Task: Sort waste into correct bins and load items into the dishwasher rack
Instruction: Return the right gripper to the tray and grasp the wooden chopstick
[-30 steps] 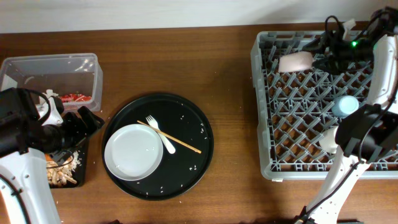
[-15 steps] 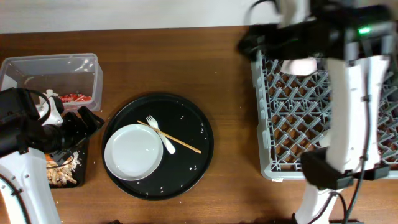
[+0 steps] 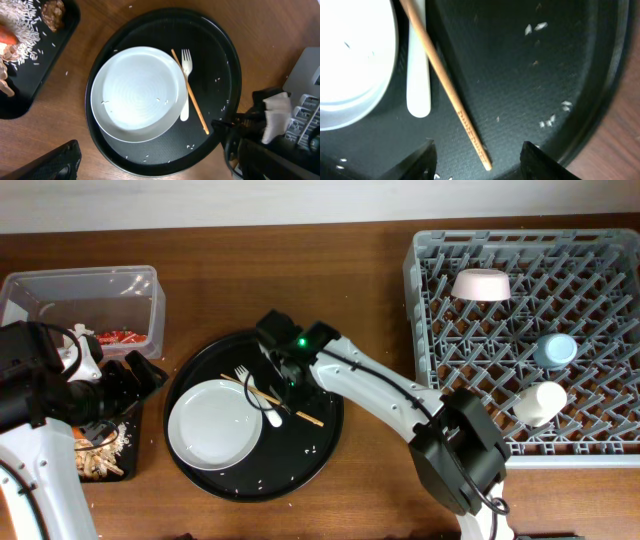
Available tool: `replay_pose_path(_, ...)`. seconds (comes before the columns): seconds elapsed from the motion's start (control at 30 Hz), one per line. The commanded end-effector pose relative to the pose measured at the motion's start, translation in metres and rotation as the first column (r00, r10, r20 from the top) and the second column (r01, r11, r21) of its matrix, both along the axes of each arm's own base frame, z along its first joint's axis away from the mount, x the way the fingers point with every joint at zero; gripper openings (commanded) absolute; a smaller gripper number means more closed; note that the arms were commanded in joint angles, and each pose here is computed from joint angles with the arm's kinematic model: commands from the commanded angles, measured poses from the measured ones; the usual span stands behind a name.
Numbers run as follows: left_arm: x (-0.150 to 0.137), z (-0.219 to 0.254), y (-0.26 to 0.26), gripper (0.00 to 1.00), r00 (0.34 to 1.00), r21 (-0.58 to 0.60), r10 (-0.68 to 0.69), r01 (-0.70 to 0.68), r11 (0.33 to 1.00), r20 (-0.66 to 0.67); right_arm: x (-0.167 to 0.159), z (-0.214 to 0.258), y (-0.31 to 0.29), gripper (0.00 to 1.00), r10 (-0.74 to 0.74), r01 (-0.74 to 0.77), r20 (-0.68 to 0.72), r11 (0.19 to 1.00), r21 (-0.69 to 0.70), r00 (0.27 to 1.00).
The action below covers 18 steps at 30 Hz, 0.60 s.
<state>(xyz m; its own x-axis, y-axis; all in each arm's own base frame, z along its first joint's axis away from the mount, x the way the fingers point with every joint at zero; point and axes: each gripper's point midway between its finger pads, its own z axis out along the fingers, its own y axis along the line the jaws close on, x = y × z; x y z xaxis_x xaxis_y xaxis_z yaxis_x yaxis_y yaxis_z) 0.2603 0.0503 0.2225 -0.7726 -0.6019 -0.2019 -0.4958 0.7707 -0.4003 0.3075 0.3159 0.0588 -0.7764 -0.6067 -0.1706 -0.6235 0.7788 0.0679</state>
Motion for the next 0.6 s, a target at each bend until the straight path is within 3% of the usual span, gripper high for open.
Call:
replay_pose_path(0.0,-0.001,0.001,0.001,0.99,1.0,0.002,0.011,-0.011,1.0,0.002,-0.005,-0.015,-0.001,0.54,0.016,-0.016,0.012,1.0,0.009,1.0)
replay_pose_path(0.13,-0.001,0.001,0.001,0.99,1.0,0.002,0.011,-0.011,1.0,0.002,-0.013,-0.041,-0.005,0.53,0.021,-0.021,0.005,1.0,0.017,1.0)
replay_pose_path(0.57,-0.001,0.001,0.001,0.99,1.0,0.003,0.011,-0.011,1.0,0.003,-0.022,-0.057,0.004,0.47,0.073,-0.074,0.021,0.997,0.019,0.997)
